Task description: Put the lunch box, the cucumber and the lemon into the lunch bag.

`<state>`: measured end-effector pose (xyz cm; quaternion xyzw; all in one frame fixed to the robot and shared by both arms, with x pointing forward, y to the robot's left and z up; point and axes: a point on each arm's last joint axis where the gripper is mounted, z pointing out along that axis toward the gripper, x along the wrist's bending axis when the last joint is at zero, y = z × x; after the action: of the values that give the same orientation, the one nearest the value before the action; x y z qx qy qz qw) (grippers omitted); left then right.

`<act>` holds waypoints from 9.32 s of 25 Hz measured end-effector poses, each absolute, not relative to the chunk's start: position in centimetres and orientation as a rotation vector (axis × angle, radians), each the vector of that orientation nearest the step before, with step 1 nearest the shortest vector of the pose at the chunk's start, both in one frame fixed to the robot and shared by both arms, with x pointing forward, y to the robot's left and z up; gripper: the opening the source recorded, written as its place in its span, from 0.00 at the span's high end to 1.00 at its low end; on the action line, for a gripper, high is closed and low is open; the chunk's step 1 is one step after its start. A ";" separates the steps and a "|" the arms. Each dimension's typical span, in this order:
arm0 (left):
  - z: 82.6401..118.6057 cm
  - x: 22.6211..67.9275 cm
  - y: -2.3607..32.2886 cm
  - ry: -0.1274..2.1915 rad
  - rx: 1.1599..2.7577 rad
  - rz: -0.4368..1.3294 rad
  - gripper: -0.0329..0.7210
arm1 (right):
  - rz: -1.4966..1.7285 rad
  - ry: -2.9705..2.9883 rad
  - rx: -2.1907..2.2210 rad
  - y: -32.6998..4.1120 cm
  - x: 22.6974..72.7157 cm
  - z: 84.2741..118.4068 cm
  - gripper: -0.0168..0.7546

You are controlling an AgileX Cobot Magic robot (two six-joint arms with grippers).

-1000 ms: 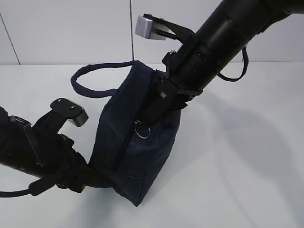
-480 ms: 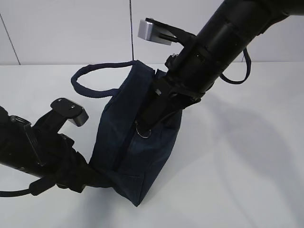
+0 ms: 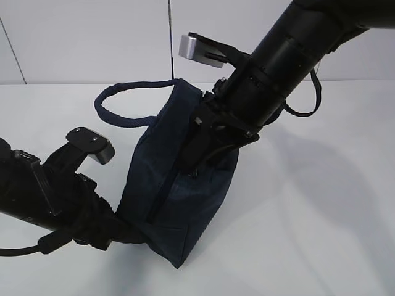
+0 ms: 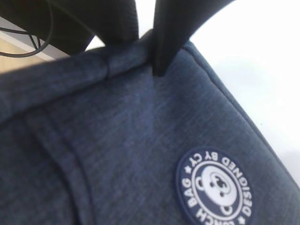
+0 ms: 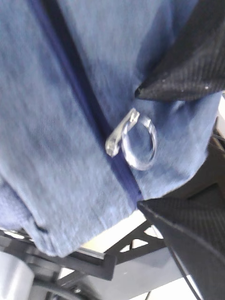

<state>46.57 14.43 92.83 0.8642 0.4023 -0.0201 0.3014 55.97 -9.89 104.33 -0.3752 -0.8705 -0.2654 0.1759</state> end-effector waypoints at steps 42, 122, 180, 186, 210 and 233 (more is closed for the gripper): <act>93.0 46.7 14.3 1.068 2.282 -0.055 0.91 | -0.572 -2.833 -1.031 -9.4 55.9 107.0 0.98; 97.0 45.1 14.8 1.004 2.208 -0.152 0.53 | -0.909 -3.124 -1.393 -11.0 63.4 104.8 0.98; 102.6 57.1 7.8 1.197 2.151 -0.396 0.81 | -0.882 -3.114 -1.395 -11.1 63.3 104.7 0.98; 102.5 56.9 7.8 1.163 2.187 -0.401 0.96 | -0.882 -3.114 -1.395 -11.1 63.3 104.7 0.98; 107.3 54.0 9.5 1.022 2.282 -0.353 0.96 | -0.973 -3.186 -1.384 -11.5 64.2 105.9 0.98; 114.5 49.9 11.7 0.903 2.194 -0.159 0.96 | -1.109 -3.133 -1.452 -12.0 65.0 106.6 0.98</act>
<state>49.86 11.69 114.54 0.8562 0.3526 -0.0619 0.3725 64.99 -12.00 106.61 -0.3886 -0.8386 -0.2967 -0.2403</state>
